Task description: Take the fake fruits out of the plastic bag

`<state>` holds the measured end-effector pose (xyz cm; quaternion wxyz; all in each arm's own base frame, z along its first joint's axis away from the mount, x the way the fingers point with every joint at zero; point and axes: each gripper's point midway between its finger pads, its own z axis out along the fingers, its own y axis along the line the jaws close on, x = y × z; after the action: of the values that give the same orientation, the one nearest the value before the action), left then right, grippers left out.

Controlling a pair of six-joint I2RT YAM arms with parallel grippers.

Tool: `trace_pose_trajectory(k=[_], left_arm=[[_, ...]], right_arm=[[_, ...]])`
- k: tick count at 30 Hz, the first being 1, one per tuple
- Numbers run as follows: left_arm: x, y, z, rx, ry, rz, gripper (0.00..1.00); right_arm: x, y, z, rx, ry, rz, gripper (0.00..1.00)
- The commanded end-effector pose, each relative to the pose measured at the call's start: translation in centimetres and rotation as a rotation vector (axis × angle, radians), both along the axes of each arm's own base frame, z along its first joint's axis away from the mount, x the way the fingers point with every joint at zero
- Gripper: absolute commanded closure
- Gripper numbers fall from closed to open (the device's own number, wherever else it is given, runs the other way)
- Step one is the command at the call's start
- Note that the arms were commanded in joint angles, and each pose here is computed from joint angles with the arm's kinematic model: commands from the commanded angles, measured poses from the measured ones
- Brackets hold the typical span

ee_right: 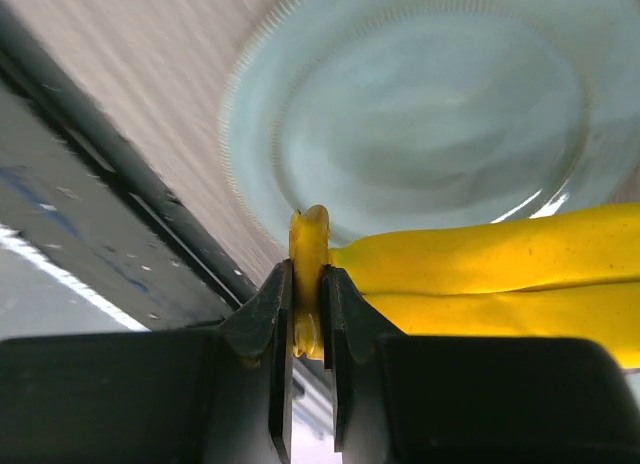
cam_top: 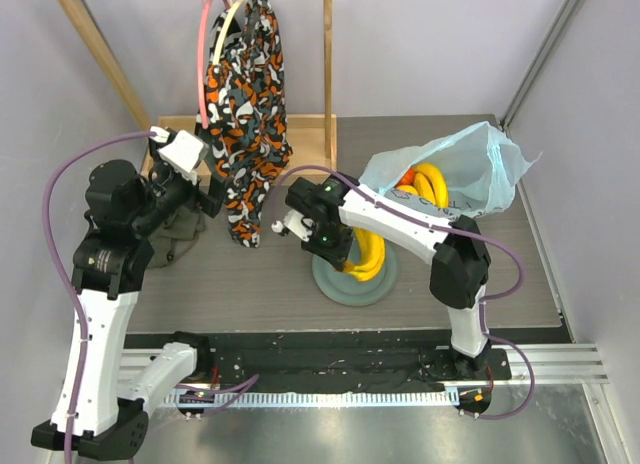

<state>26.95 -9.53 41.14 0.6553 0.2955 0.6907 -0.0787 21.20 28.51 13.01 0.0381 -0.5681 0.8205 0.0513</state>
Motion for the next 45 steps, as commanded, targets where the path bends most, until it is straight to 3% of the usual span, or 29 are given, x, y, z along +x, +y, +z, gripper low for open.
trace_pose_trajectory(k=[1, 5, 10, 14, 20, 28, 32, 45], left_arm=[[-0.2, 0.2, 0.6, -0.017, -0.037, 0.000, 0.12], [0.0, 0.5, 0.4, -0.020, -0.042, 0.010, 0.12], [0.1, 0.3, -0.2, -0.047, -0.021, -0.001, 0.12], [0.2, 0.2, -0.2, -0.063, -0.015, -0.002, 0.12], [0.2, 0.0, -0.1, -0.085, -0.005, -0.015, 0.12], [0.3, -0.2, 0.0, -0.111, 0.005, -0.021, 0.12], [0.5, -0.3, 0.0, -0.132, 0.015, -0.024, 0.12], [0.9, -0.3, 0.1, -0.176, 0.033, -0.030, 0.12]], right_arm=[[0.9, -3.8, -2.1, -0.193, -0.060, -0.019, 0.99], [0.8, -5.4, -3.3, -0.284, -0.045, 0.032, 0.99], [1.0, -4.9, -3.7, -0.296, -0.029, 0.075, 0.99], [0.3, -5.1, -3.9, -0.360, -0.015, 0.238, 0.99], [0.4, -6.0, -3.8, -0.499, -0.113, 0.514, 0.99], [1.2, -7.8, -4.4, -0.611, -0.149, 0.639, 0.99], [3.1, -8.2, -4.3, -0.680, -0.235, 0.726, 0.99], [3.6, -8.5, -4.9, -0.673, -0.300, 0.841, 0.97]])
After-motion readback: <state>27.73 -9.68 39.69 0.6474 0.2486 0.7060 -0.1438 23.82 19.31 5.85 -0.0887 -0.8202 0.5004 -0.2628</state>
